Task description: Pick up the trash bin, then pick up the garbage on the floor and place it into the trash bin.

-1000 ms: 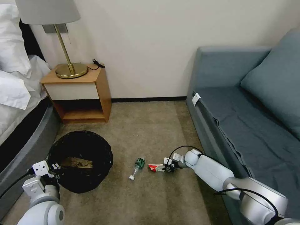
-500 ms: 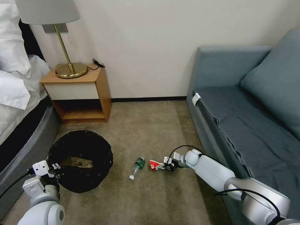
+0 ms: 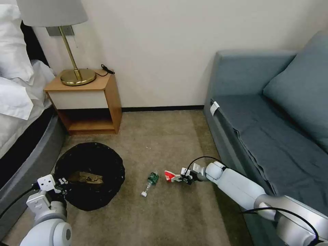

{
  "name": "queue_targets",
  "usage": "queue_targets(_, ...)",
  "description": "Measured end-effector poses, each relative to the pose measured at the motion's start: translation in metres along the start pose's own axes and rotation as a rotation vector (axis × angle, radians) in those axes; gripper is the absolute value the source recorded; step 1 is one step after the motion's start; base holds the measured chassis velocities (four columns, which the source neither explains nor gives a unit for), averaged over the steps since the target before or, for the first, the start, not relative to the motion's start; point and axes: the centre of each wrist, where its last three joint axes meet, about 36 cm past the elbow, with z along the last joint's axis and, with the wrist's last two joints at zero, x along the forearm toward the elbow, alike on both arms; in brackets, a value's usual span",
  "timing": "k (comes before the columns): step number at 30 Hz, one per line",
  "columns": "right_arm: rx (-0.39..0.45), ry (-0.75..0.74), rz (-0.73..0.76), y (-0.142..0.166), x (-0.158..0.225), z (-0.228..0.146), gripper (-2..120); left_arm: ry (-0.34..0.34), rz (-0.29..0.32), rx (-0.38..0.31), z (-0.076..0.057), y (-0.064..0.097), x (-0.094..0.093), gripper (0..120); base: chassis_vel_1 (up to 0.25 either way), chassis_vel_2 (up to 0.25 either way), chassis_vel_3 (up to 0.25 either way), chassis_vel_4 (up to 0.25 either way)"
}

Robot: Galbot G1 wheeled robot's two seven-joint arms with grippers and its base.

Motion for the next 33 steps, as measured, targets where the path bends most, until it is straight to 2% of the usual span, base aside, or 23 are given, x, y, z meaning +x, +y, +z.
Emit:
queue_targets(3,-0.006,-0.022,0.019,-0.005,0.012,-0.003,0,0.001,0.000,0.001,-0.001,-0.001,0.000,2,0.000,0.000,0.000,0.000)
queue_targets(11,-0.104,-0.171,0.074,-0.011,0.043,-0.038,0,0.003,0.002,0.005,-0.002,-0.001,0.002,2,0.000,0.000,0.000,0.000)
queue_targets(18,-0.120,-0.278,0.082,-0.006,0.065,-0.073,0,0.006,0.004,0.006,-0.003,-0.001,0.003,2,0.000,0.000,0.000,0.000)
queue_targets(26,-0.150,-0.464,0.069,0.029,0.105,-0.142,0,0.010,0.010,0.010,-0.003,-0.003,0.003,2,0.000,0.000,0.000,0.000)
queue_targets(33,-0.174,-0.583,0.043,0.057,0.123,-0.185,0,0.015,0.013,0.012,-0.001,-0.005,0.003,2,0.000,0.000,0.000,0.000)
